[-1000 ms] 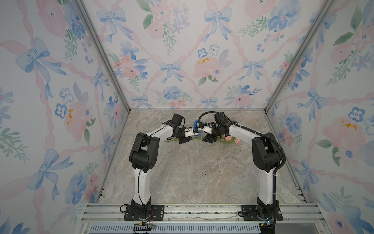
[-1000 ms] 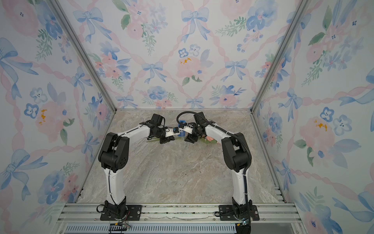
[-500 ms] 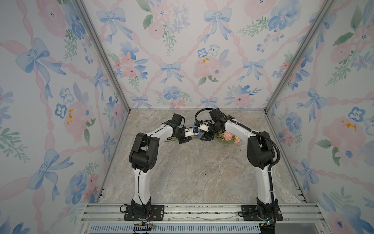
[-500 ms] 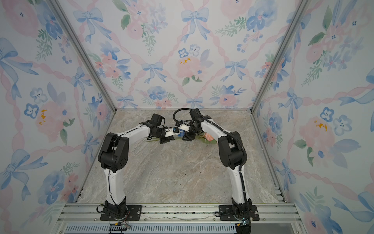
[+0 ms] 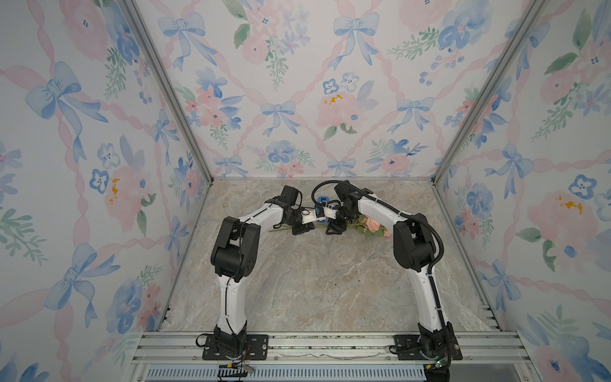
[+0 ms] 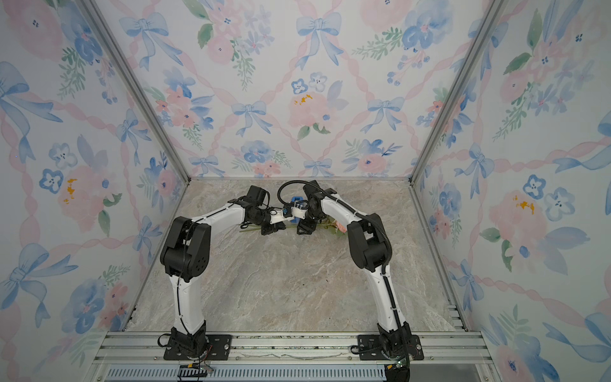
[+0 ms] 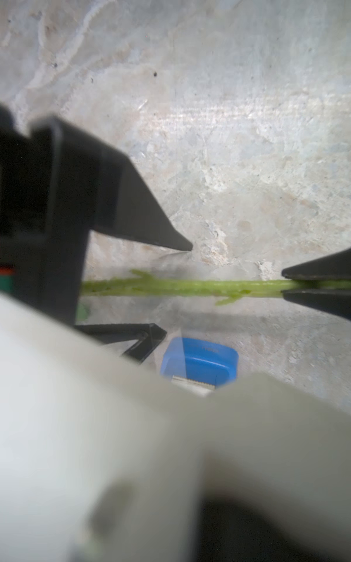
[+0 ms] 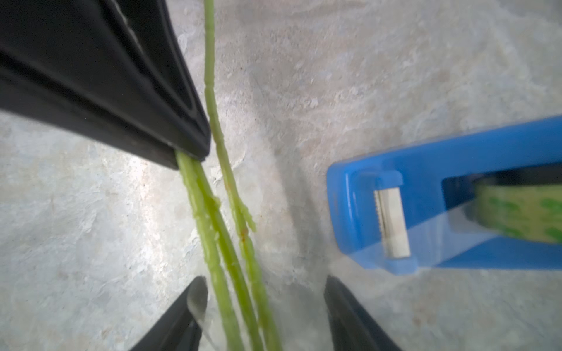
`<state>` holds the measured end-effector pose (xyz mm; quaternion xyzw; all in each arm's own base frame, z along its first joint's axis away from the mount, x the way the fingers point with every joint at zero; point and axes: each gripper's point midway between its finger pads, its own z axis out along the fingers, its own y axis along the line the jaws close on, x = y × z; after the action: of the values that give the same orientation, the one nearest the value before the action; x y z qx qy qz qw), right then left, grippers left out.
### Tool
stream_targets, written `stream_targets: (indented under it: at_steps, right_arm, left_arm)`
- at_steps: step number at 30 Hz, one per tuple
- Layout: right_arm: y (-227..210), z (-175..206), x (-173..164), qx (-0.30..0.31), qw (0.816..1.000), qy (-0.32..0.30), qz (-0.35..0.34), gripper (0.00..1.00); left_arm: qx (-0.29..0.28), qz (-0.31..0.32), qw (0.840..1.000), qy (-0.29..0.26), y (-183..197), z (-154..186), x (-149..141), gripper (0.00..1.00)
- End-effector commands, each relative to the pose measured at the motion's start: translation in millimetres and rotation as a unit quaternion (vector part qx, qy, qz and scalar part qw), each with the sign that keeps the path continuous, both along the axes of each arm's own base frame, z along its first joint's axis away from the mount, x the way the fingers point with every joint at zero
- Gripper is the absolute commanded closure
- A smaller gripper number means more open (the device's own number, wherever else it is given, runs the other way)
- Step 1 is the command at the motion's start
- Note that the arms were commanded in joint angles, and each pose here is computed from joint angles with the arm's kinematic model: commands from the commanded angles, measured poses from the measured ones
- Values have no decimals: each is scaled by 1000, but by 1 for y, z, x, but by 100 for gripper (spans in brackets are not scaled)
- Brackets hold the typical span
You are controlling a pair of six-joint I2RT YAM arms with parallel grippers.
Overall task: Wrap bouquets with tape
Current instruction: Wrap the tape around the bouquet.
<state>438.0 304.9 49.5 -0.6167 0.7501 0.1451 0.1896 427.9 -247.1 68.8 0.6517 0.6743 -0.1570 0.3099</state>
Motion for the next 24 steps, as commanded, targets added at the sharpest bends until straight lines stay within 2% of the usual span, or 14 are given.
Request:
stream_targets:
  at_steps: [1,6,8,14,18,20,22,24]
  right_arm:
    - [8,-6,-8,-10,1000,12,15,39]
    - [9,-10,-3,-18,1000,2,20,59]
    - [8,-9,-2,-22,1000,-3,22,63]
    - [7,3,4,-17,999,-34,29,86]
    - [6,12,10,-9,998,-57,30,100]
    - [6,16,10,-9,997,-64,34,100]
    - [5,20,10,-7,996,-78,41,100]
    - [4,21,12,-10,994,-98,45,100]
  left_arm:
    - [-34,-30,999,-20,-7,30,-6,100]
    - [-38,-30,999,-20,-8,33,-7,100]
    - [-35,-29,999,-22,-6,33,-7,100]
    - [-30,-19,999,-24,1,34,-5,100]
    - [-29,-8,999,-25,12,37,-6,77]
    - [-30,-1,999,-25,17,40,-7,67]
    - [-38,7,999,-27,26,46,-6,64]
    - [-52,19,998,-26,35,55,-5,55]
